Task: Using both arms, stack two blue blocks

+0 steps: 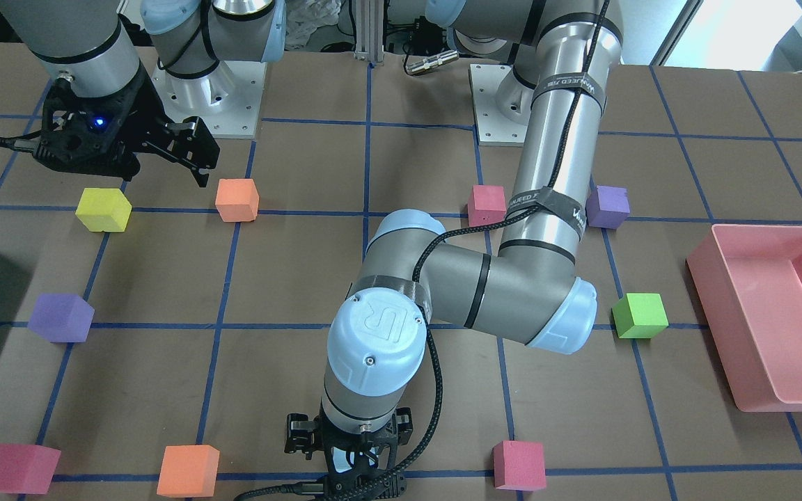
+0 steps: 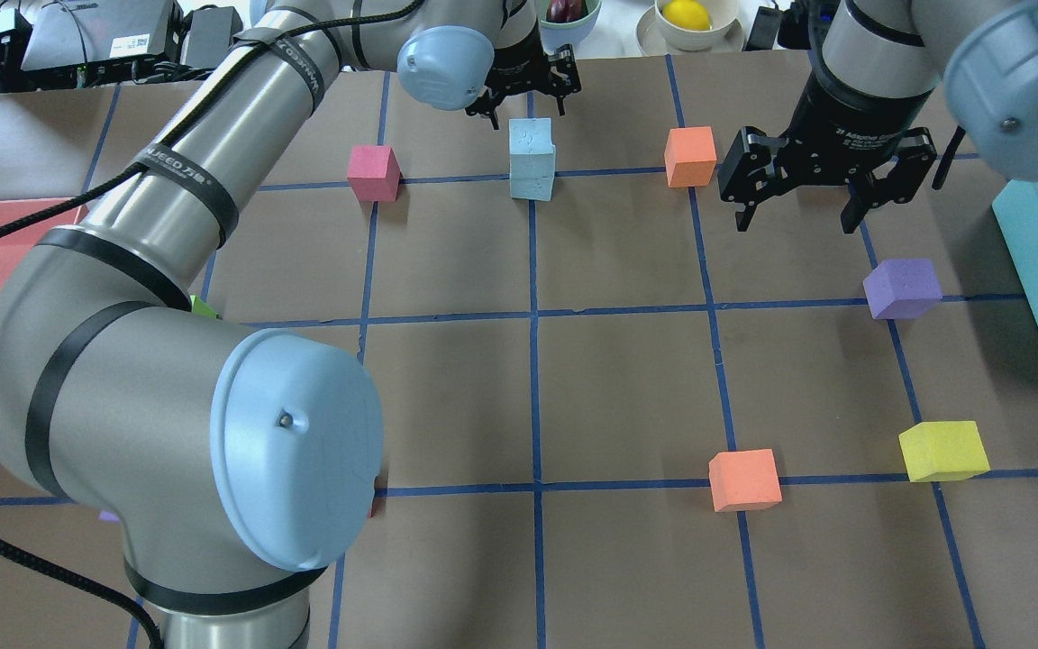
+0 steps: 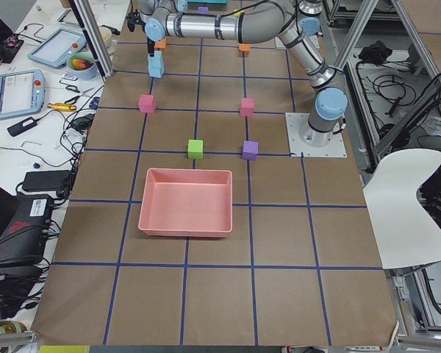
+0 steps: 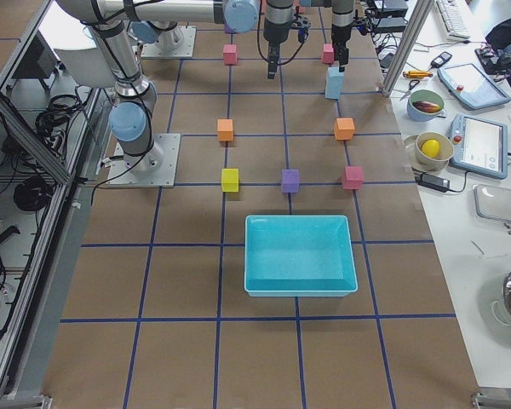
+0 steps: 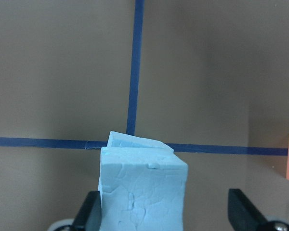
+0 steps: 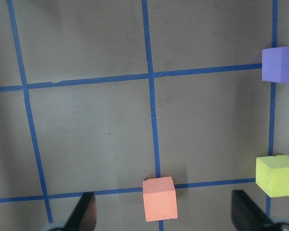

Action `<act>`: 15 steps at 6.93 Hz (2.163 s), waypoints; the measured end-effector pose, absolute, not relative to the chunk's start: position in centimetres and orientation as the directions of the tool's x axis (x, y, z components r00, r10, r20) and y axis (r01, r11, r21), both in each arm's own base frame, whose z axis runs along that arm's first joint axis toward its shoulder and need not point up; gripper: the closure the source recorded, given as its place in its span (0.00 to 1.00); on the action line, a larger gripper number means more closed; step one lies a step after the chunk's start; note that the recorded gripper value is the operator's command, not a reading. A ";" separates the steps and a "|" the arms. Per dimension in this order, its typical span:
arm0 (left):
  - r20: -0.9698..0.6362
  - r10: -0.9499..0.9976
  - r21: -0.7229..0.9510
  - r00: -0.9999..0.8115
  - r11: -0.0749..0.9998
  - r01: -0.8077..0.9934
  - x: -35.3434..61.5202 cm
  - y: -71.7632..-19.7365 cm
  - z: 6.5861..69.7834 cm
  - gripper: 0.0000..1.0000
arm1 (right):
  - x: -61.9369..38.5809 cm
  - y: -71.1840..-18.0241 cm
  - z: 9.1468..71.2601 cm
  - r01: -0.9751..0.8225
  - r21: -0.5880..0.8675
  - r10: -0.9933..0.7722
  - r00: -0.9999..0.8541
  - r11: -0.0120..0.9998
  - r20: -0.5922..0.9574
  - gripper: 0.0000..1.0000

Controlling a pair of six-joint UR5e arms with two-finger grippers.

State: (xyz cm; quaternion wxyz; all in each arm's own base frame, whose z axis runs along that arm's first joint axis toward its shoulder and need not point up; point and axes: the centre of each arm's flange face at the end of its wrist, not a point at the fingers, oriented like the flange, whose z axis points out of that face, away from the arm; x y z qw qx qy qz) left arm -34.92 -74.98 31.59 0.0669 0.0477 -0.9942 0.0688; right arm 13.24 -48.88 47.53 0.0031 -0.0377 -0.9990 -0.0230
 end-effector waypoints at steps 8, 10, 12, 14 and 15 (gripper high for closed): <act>0.012 0.078 0.052 -0.997 0.996 0.079 -17.4 -62.2 53.9 0.08 | 13.3 -48.8 47.5 0.074 0.047 0.073 -0.997 0.996 0.011 0.00; 0.024 0.089 0.027 -0.996 0.996 0.090 -17.1 -57.3 54.7 0.00 | 13.3 -48.8 47.5 0.074 0.046 0.073 -0.997 0.996 0.011 0.00; 0.023 0.082 -0.053 -0.996 0.995 0.081 -16.7 -54.2 52.4 0.00 | 13.3 -48.8 47.5 0.073 0.046 0.073 -0.997 0.996 0.011 0.00; 0.013 0.064 -0.086 -0.998 0.994 0.062 -15.7 -51.7 50.9 0.00 | 13.3 -48.9 47.7 0.077 0.042 0.077 -0.997 0.996 0.009 0.00; 0.011 0.035 -0.092 -0.999 0.995 0.033 -14.2 -51.3 50.9 0.00 | 13.3 -48.9 47.8 0.079 0.040 0.079 -0.997 0.996 0.009 0.00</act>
